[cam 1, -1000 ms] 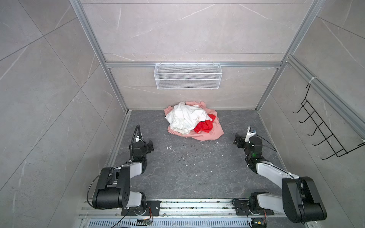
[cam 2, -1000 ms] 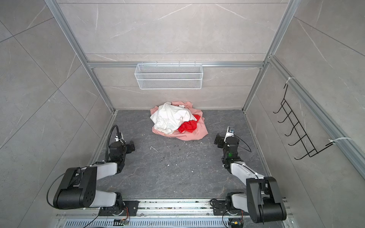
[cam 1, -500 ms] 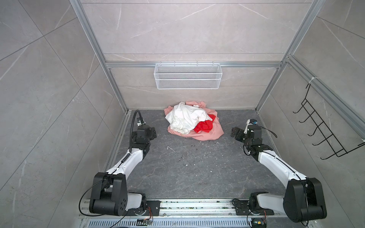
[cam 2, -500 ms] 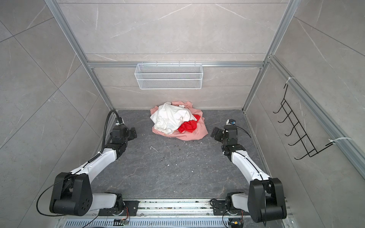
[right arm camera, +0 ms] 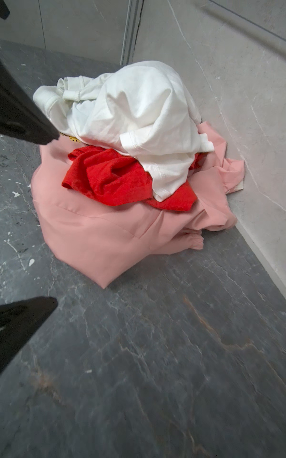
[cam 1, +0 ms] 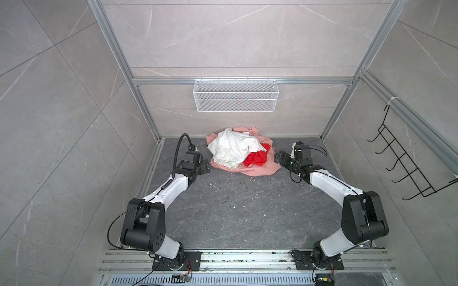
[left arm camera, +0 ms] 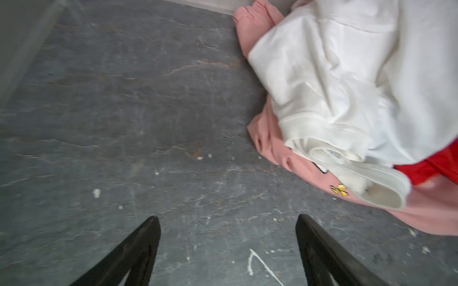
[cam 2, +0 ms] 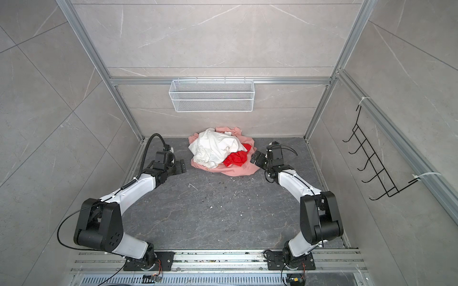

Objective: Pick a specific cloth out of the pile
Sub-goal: 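Reach both grippers toward the clothes pile, right gripper toward the red garment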

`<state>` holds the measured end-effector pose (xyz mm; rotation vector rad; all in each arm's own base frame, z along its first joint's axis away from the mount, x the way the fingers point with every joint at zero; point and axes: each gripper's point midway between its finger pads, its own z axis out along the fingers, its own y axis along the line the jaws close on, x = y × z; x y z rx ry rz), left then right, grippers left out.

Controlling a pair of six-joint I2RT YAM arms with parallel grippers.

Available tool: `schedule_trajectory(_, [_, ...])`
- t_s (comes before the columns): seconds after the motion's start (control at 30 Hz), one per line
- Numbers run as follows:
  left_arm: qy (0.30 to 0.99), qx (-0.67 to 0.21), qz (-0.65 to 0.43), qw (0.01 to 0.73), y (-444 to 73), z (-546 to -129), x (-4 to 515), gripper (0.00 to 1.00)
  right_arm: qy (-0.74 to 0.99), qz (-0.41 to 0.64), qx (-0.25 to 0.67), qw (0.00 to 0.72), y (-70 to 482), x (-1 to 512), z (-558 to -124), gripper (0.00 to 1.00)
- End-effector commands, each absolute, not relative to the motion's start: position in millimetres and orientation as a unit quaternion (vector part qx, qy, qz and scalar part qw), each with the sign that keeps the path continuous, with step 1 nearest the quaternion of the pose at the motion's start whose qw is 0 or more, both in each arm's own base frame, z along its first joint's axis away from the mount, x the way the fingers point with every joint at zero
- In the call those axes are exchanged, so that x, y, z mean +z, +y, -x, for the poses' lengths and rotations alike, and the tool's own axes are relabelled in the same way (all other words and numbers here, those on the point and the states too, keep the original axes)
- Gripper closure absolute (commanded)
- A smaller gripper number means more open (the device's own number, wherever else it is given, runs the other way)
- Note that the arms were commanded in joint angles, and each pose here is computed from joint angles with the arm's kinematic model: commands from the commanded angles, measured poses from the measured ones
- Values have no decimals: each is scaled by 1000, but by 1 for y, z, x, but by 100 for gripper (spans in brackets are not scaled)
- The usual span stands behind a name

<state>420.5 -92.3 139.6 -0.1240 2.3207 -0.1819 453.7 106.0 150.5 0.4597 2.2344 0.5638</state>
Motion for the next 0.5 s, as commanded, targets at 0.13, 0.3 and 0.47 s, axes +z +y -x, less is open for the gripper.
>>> schedule_trajectory(0.13, [905,-176,33,386,-136,-433,153,12,865,-236,320,305,143,132,-473,9])
schedule_trajectory(0.3, [903,-198,20,380,-149,-436,154,6,859,-248,341,290,155,119,-480,15])
schedule_trajectory(0.47, [898,-212,7,386,-157,-436,157,0,856,-246,358,280,164,112,-486,27])
